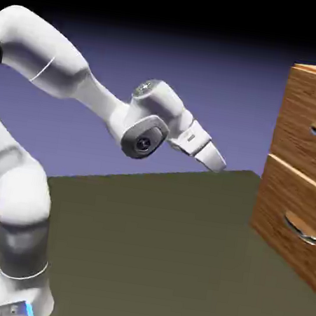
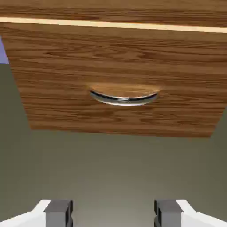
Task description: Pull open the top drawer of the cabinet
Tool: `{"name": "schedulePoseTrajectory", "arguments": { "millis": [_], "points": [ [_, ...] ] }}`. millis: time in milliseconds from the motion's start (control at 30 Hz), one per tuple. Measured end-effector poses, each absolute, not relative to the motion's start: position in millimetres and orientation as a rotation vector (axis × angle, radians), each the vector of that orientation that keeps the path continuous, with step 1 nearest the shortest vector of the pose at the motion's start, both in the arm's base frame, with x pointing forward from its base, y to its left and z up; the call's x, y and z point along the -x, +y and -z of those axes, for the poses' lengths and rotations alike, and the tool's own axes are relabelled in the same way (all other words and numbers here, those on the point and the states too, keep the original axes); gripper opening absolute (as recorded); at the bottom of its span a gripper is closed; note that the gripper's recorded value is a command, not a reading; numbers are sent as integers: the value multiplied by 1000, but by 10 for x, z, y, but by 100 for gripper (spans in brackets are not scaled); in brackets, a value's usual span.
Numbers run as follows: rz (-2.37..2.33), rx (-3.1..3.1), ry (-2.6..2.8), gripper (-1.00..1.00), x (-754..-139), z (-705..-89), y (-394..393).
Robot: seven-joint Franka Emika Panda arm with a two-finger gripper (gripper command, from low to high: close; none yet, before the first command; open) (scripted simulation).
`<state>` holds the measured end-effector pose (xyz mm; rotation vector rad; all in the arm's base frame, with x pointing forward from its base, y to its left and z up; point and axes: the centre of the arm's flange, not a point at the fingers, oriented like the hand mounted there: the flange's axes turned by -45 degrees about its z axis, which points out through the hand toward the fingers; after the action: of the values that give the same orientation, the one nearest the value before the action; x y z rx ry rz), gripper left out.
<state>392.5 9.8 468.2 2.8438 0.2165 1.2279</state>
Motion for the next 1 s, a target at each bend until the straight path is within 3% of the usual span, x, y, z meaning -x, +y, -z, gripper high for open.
{"name": "schedulePoseTrajectory", "arguments": {
  "millis": [467, 1000],
  "points": [
    [-1193, -2014, 1379, 0, -4171, -5645, 403],
    [-718, -859, 1847, 0, -4606, -6074, 245]
  ]
}}
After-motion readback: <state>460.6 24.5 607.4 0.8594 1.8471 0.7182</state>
